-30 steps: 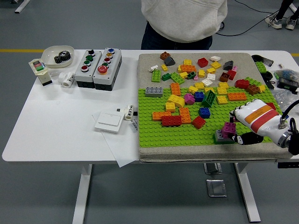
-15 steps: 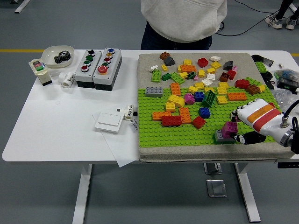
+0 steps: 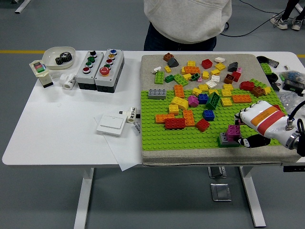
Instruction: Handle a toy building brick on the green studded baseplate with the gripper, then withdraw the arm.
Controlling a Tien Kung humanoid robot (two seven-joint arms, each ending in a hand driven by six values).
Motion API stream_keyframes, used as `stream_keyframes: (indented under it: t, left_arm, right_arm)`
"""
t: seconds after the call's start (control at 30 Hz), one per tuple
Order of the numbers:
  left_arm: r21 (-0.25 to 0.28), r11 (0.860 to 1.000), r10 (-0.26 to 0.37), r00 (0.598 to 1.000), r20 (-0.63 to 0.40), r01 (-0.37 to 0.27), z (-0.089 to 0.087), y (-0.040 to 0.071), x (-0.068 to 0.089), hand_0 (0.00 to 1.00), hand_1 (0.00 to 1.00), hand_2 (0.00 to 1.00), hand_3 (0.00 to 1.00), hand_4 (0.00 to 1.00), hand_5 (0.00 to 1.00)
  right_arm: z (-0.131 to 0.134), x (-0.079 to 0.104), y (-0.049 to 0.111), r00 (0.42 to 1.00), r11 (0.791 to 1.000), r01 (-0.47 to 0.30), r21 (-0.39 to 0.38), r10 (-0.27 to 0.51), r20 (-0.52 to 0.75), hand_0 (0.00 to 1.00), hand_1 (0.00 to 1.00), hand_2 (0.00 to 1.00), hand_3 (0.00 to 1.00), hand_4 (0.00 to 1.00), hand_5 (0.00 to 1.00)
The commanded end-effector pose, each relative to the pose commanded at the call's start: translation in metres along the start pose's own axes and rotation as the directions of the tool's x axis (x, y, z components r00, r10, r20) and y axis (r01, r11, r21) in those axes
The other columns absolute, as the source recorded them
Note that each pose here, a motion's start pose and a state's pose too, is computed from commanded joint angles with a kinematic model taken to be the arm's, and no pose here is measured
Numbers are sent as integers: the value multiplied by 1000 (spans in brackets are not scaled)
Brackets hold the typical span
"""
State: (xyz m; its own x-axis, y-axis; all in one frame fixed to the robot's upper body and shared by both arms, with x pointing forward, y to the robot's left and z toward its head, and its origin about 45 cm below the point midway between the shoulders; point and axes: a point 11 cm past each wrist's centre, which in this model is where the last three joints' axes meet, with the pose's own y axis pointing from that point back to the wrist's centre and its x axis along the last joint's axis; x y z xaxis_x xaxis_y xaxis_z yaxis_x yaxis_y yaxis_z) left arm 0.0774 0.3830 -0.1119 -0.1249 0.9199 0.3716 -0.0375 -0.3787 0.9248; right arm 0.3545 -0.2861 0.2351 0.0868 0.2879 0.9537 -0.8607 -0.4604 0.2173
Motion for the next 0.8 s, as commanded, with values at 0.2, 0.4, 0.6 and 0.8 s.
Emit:
stream_keyframes:
  t: [0.2,0.4,0.6,0.8]
  left_arm:
    - [0,1000,1,1000,0,-1,0,0,0,602,690,653,549,564,614]
    - [2,1000,1,1000,0,-1,-1,0,0,601,691,655,549,564,614]
    - [2,1000,1,1000,1,-1,-1,0,0,599,691,656,549,564,614]
    - [0,1000,1,1000,-1,-1,0,0,0,597,691,655,549,564,614]
  right_arm:
    - [3,-1,0,1000,1000,1,-7,-1,-1,218,386,536,528,789,463]
    - [3,-2,0,1000,1000,8,-6,-8,-2,221,387,538,528,792,465]
    - [4,-2,0,1000,1000,7,-2,-7,-6,222,389,539,529,795,467]
    - [5,1,-1,1000,1000,1,12,-1,-16,224,391,541,531,798,466]
